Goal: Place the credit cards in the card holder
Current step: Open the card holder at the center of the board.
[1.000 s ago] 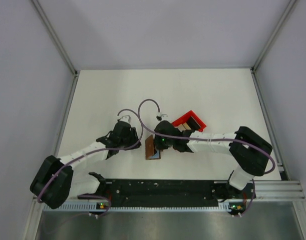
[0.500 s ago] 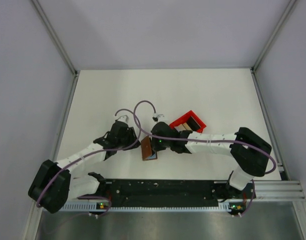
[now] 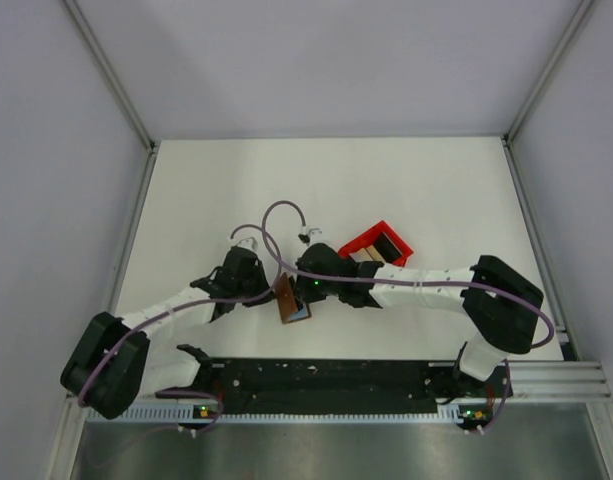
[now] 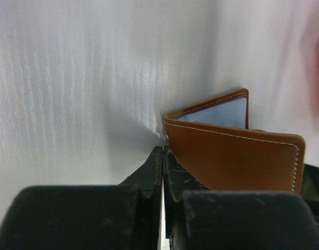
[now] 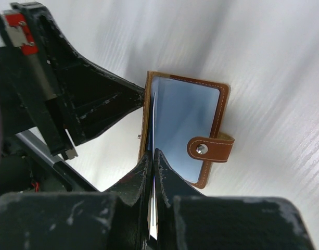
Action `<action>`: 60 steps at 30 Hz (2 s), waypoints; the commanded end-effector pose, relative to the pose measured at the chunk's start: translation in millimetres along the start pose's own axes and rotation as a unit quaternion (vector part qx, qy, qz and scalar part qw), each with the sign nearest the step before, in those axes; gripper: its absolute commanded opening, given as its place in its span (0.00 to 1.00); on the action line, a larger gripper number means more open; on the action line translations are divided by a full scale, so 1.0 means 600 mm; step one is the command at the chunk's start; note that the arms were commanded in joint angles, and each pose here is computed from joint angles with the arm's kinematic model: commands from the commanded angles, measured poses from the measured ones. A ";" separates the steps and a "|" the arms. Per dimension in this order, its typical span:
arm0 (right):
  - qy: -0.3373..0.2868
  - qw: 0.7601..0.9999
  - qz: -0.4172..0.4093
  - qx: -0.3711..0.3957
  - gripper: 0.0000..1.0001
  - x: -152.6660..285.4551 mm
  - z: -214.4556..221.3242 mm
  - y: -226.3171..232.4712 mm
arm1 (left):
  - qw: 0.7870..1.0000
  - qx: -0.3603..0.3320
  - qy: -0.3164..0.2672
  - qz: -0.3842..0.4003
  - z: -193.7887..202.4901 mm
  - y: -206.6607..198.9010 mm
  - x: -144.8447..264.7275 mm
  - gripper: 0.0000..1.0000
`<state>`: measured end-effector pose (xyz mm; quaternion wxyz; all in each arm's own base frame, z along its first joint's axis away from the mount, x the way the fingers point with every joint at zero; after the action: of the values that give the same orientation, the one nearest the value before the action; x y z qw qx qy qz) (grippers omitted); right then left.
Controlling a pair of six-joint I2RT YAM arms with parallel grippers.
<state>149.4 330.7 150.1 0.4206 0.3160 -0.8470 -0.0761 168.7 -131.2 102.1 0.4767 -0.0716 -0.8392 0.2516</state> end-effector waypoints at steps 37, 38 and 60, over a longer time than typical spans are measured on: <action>0.004 0.997 0.055 0.060 0.00 -0.055 0.011 0.063 | 1.000 0.018 0.010 -0.015 0.004 0.009 -0.032 0.34; 0.014 0.996 0.069 0.062 0.00 -0.061 0.016 0.059 | 1.000 0.017 0.005 -0.023 0.002 0.011 -0.028 0.38; 0.022 0.993 0.099 0.065 0.00 -0.075 0.017 0.056 | 0.990 0.080 -0.085 0.082 -0.012 -0.002 0.071 0.70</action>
<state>152.4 375.9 127.8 0.4179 0.2462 -0.8742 0.0204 151.3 -111.6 127.9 0.4038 -0.0642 -0.8497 0.3329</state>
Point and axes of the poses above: each gripper's point midway between its finger pads, its own x axis back along the fingers, its own y axis along the line the jaws close on, z = x × y, the point moved 10 cm from there along x, back along the fingers, and after that the axes turned 6 degrees about x, right-handed, at the moved point
